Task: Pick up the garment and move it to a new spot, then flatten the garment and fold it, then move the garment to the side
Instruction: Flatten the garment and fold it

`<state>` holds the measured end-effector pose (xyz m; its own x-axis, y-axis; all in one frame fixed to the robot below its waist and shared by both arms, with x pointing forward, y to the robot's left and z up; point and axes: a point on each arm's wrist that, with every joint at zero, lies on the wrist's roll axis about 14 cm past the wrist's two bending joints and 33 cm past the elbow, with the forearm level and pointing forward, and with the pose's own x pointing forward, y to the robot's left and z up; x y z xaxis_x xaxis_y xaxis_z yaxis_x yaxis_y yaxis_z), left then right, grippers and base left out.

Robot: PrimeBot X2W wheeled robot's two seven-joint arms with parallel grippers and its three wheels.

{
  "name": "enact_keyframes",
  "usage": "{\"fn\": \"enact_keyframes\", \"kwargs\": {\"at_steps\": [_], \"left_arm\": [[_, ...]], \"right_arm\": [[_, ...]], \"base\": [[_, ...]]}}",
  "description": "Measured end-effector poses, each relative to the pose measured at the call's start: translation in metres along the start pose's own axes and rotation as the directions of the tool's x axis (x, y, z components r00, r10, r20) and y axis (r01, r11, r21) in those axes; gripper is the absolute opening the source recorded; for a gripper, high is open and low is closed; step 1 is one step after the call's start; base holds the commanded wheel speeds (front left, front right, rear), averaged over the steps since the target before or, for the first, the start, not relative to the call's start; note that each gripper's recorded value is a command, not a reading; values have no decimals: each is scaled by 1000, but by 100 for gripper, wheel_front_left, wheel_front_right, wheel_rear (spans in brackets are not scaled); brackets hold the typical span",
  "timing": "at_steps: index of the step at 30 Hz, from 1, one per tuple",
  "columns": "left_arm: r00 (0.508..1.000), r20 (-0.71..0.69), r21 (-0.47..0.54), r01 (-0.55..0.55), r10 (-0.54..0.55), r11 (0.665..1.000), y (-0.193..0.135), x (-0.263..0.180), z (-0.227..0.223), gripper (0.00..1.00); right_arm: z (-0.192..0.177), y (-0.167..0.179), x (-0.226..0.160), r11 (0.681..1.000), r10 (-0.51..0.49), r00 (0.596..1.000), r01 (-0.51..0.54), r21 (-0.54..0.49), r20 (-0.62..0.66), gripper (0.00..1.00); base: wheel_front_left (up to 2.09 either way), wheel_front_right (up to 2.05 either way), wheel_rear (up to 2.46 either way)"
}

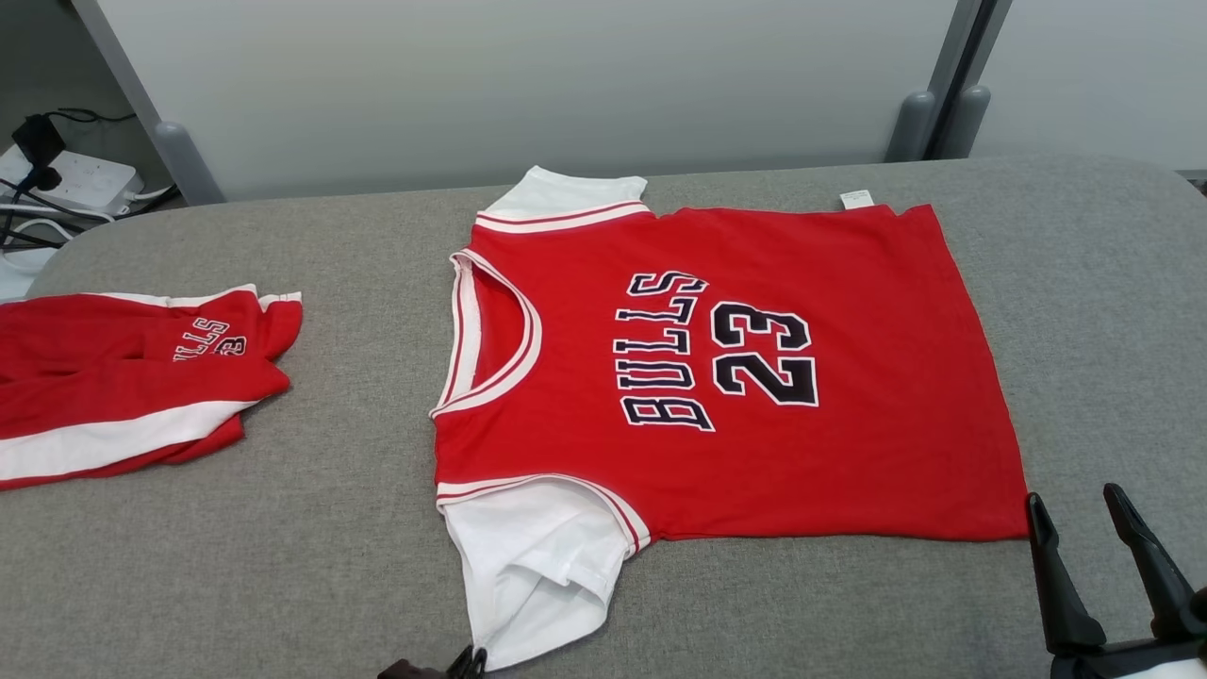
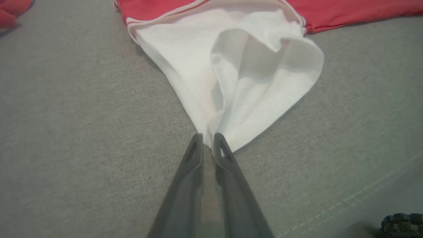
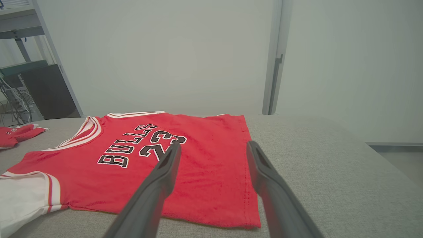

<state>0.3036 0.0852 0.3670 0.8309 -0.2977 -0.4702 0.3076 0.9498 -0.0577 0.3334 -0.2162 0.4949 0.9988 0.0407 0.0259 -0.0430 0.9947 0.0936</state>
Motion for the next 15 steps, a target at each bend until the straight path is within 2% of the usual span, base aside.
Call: {"fn": "enact_keyframes", "kwargs": {"at_steps": [1,7,15], "left_arm": [[1000,3,1,2,-2,1000,0,0,0,0],[999,32,0,4,-4,1000,0,6,8,0],[997,72,5,-5,5,1000,10,5,23,0]], "right_arm": [[0,0,0,1000,0,1000,0,0,0,100],[-8,-9,-1,1000,-27,999,27,-4,-26,100],[-66,-27,-14,994,-94,973,105,41,-213,100]], "base": [[0,0,0],[0,0,0],[0,0,0]]}}
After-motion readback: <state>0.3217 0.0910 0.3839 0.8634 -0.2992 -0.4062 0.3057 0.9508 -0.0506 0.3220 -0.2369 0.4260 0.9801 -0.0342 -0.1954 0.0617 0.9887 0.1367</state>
